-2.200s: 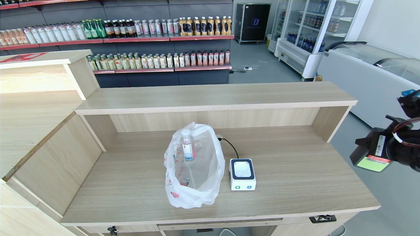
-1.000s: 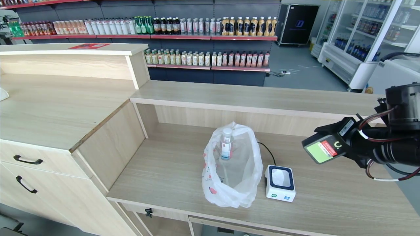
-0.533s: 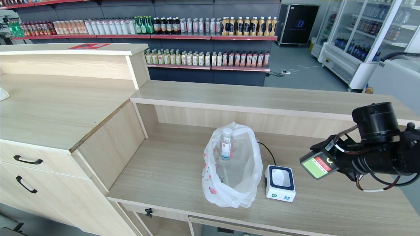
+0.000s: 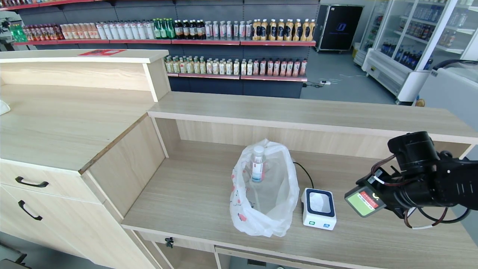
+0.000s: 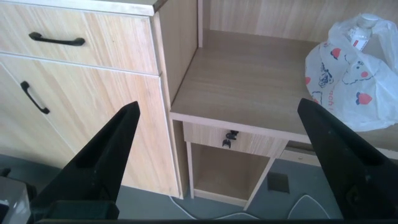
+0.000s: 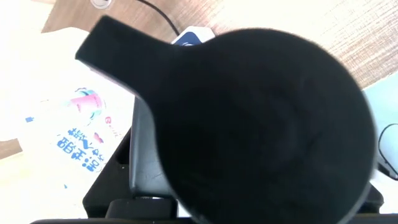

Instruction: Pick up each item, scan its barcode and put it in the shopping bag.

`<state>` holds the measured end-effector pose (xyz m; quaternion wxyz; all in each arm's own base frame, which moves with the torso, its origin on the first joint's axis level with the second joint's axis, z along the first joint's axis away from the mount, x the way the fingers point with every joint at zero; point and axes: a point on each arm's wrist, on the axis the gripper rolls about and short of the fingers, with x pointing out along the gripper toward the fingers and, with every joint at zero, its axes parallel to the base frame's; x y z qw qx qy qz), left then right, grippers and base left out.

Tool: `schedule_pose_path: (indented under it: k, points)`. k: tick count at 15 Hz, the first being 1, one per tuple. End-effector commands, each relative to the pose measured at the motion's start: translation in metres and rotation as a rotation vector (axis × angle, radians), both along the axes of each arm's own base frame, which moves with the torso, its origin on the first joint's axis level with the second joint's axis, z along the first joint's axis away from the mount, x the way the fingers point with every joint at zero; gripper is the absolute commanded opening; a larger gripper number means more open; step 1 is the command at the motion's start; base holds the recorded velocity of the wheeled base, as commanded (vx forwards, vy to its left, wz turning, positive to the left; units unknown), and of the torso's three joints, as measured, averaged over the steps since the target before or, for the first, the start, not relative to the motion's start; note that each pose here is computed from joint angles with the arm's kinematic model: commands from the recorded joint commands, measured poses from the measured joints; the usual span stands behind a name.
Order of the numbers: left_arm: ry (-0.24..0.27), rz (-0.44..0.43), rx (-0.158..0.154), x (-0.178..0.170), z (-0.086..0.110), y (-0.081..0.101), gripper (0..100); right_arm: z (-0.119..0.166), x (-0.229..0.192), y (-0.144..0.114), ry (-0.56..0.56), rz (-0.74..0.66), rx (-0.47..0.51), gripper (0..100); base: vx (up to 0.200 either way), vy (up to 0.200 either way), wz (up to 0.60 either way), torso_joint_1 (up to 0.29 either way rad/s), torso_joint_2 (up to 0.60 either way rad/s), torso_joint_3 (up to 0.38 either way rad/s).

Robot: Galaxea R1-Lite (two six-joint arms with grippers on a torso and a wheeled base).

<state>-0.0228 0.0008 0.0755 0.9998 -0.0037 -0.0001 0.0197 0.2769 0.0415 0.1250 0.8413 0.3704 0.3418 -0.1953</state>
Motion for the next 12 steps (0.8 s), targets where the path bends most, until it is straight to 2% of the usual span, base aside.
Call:
schedule_pose_path:
  k: [1, 12]
  points:
    - [0.0, 0.002, 0.0, 0.0, 0.0, 0.0, 100, -0.008, 0.004, -0.001, 0.029, -0.007, -0.004, 0, 0.0, 0.0, 0.0, 0.0, 0.0, 0.0]
    - [0.0, 0.001, 0.0, 0.0, 0.0, 0.0, 100, -0.037, 0.033, 0.004, 0.037, 0.006, -0.024, 0, 0.0, 0.0, 0.0, 0.0, 0.0, 0.0]
